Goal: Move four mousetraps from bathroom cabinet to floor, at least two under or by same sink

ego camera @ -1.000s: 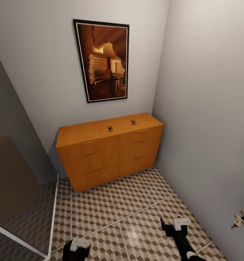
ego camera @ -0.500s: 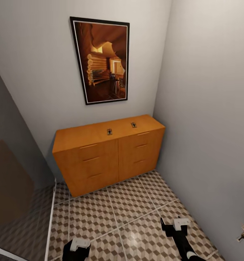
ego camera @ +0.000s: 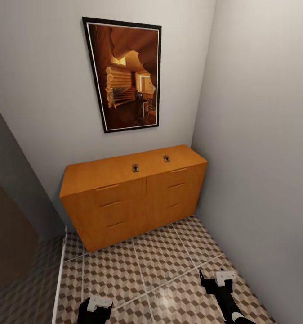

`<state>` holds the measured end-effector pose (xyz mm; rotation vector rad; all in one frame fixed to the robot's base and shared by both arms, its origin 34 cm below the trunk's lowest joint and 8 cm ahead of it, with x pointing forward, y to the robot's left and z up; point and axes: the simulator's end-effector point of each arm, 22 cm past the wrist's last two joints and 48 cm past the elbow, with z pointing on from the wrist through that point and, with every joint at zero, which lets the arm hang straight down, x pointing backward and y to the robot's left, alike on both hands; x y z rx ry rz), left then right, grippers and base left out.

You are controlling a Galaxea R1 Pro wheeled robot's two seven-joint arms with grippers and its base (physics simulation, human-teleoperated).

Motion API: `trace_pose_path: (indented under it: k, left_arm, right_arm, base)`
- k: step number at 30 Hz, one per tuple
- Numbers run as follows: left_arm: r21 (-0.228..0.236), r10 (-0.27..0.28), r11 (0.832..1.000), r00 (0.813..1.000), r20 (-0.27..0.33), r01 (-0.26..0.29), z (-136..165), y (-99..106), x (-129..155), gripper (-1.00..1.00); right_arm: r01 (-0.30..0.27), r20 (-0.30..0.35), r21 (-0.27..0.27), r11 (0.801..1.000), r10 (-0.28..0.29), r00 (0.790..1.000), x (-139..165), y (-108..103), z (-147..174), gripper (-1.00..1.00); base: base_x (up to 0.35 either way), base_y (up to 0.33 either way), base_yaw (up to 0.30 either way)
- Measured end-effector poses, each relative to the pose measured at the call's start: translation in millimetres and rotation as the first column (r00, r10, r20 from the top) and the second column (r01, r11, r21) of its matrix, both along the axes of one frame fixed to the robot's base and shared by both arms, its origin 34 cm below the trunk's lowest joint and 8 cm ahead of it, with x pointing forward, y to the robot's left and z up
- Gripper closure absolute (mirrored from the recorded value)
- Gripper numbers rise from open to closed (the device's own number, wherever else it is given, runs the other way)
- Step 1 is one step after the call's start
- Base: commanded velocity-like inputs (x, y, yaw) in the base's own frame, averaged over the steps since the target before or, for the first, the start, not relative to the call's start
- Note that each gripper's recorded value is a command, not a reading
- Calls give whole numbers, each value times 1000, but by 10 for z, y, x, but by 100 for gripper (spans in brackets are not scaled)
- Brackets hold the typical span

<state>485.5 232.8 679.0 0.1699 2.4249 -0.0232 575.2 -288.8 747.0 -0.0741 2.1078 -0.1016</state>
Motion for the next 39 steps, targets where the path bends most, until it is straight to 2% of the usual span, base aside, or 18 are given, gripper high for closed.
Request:
trace_pose_path:
  k: [39]
  left_arm:
    - [0,0,1000,1000,0,0,0,0,0,-100]
  right_arm:
    - [0,0,0,1000,0,1000,2,0,1,-100]
  base:
    - [184,0,0]
